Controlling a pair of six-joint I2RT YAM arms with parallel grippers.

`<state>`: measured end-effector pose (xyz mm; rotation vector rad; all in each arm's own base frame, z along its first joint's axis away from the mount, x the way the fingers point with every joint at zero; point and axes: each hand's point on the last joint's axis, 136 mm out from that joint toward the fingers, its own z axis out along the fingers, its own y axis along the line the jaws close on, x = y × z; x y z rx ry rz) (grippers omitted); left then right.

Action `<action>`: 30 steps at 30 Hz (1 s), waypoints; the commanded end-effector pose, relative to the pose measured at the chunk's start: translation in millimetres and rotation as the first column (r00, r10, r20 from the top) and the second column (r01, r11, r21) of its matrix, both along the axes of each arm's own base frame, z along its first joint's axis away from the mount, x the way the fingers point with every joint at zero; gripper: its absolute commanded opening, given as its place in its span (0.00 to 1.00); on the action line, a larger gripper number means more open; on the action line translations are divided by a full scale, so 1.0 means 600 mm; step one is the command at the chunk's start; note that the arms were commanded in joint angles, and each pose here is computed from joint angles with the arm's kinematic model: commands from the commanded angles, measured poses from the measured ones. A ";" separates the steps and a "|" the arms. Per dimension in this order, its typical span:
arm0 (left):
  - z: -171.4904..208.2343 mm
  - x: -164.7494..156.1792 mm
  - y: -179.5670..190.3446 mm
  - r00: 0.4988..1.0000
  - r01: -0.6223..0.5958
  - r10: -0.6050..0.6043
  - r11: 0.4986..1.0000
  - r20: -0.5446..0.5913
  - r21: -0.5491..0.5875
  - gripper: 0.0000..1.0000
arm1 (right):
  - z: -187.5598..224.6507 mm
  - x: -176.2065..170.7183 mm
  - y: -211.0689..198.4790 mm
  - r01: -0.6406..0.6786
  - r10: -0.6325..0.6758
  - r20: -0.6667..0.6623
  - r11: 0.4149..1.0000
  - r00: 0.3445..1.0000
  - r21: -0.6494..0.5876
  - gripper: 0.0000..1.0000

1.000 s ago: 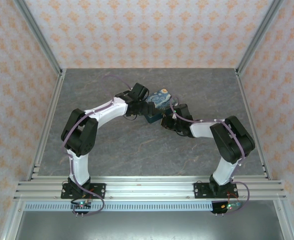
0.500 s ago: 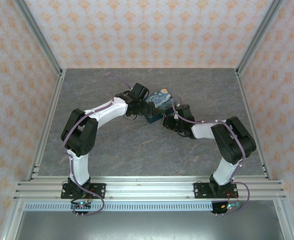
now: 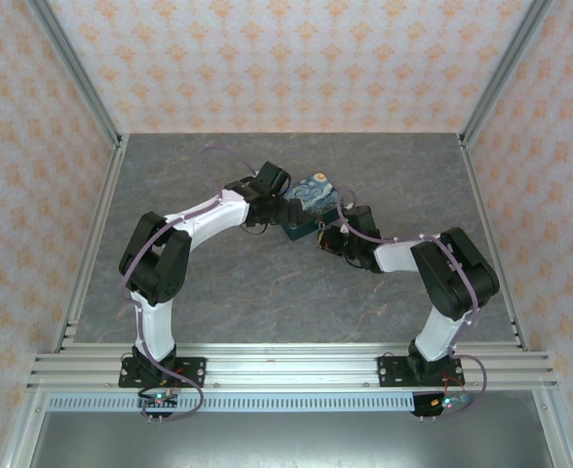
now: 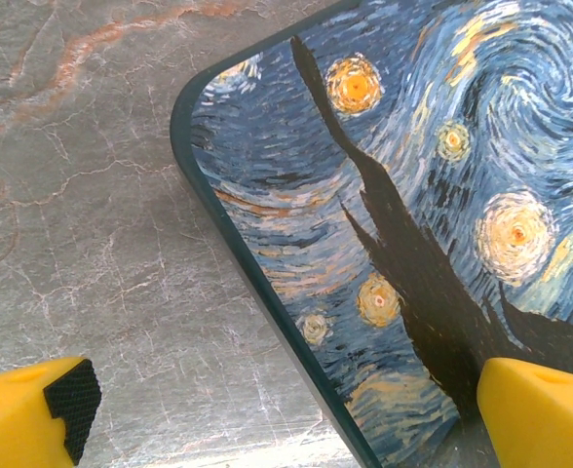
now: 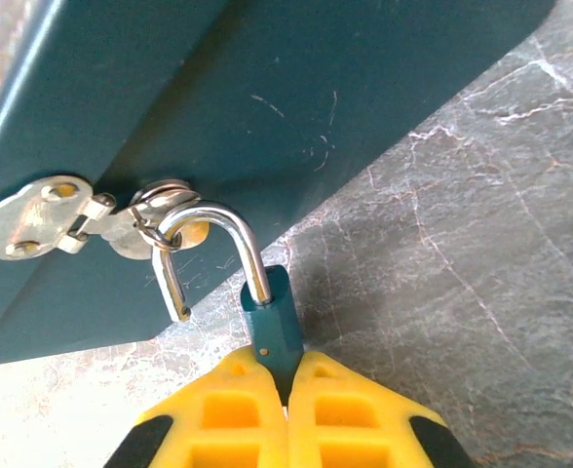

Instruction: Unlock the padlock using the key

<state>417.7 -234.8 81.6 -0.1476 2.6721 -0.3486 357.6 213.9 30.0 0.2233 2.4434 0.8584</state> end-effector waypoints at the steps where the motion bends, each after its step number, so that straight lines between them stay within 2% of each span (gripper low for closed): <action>1: -0.030 -0.016 0.020 0.999 0.000 0.004 0.997 -0.043 0.082 1.00 | -0.011 0.001 -0.020 0.053 -0.053 -0.016 0.999 0.998 0.002 0.00; 9: -0.038 -0.020 0.021 0.999 0.002 0.002 0.997 -0.050 0.081 1.00 | 0.011 0.014 -0.007 0.116 -0.116 -0.014 0.984 0.993 0.138 0.00; 19: -0.043 -0.022 0.017 0.998 0.008 -0.004 0.997 -0.055 0.076 1.00 | 0.038 0.037 0.003 0.208 -0.210 -0.028 0.933 0.977 0.293 0.00; 30: -0.051 -0.027 0.018 0.998 0.011 -0.005 0.997 -0.065 0.080 1.00 | 0.046 0.057 0.001 0.275 -0.278 -0.046 0.892 0.960 0.359 0.00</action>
